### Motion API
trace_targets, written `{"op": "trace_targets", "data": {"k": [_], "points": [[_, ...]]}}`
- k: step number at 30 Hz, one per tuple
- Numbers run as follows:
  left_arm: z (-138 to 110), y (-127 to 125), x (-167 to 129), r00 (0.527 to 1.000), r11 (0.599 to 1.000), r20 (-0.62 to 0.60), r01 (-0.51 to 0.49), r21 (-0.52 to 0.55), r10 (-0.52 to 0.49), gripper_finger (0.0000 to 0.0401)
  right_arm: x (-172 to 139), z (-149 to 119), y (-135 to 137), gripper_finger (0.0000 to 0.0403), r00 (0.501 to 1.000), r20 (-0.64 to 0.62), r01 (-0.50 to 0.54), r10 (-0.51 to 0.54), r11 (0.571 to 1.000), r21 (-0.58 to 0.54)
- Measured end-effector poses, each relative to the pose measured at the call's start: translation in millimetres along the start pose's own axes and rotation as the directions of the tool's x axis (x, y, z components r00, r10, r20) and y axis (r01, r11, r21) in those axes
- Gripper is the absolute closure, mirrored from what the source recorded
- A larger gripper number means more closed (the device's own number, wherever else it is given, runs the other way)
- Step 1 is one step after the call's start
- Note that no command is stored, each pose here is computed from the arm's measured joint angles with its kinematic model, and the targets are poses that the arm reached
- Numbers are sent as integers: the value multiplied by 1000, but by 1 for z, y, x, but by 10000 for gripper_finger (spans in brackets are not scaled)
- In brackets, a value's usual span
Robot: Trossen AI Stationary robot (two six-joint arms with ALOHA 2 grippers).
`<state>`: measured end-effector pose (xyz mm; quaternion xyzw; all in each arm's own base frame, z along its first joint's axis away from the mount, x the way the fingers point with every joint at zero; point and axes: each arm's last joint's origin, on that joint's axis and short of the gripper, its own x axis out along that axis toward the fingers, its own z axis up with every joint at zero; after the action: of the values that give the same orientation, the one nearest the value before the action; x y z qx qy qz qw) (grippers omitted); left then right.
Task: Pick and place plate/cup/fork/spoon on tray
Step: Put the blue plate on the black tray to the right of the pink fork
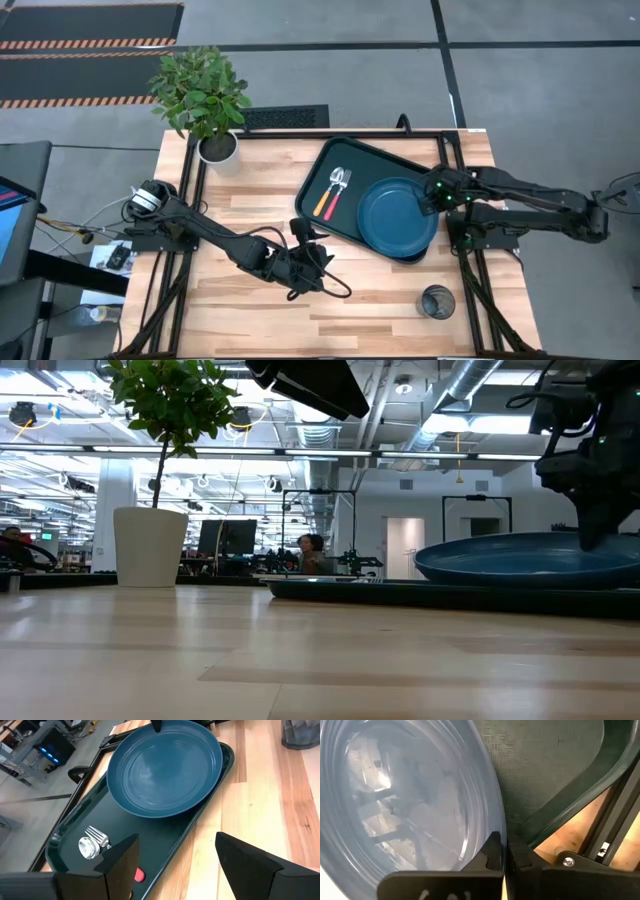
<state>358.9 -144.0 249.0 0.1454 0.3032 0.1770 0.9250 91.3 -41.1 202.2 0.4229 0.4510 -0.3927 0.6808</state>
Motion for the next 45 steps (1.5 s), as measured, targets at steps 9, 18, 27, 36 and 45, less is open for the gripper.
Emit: {"op": "trace_targets", "data": {"k": [9, 18, 27, 36, 45], "points": [[0, 0, 0, 1000, 1000, -2, 0, 2, 0, 147, 9, 4, 3, 382, 996, -25, 87, -86, 996, 31], [0, 0, 0, 1000, 1000, -3, -1, 3, 1, 147, 15, 6, 5, 373, 989, -52, 142, -141, 990, 20], [0, 0, 0, 1000, 1000, -3, -1, 9, 1, 147, 18, 8, 7, 341, 987, -58, 153, -151, 988, 22], [0, 0, 0, 1000, 1000, -3, -1, 9, 1, 147, 18, 9, 8, 310, 989, -48, 143, -142, 989, 23], [0, 0, 0, 1000, 1000, -3, -1, 9, 1, 147, 18, 9, 7, 309, 987, -31, 156, -155, 988, 16]]}}
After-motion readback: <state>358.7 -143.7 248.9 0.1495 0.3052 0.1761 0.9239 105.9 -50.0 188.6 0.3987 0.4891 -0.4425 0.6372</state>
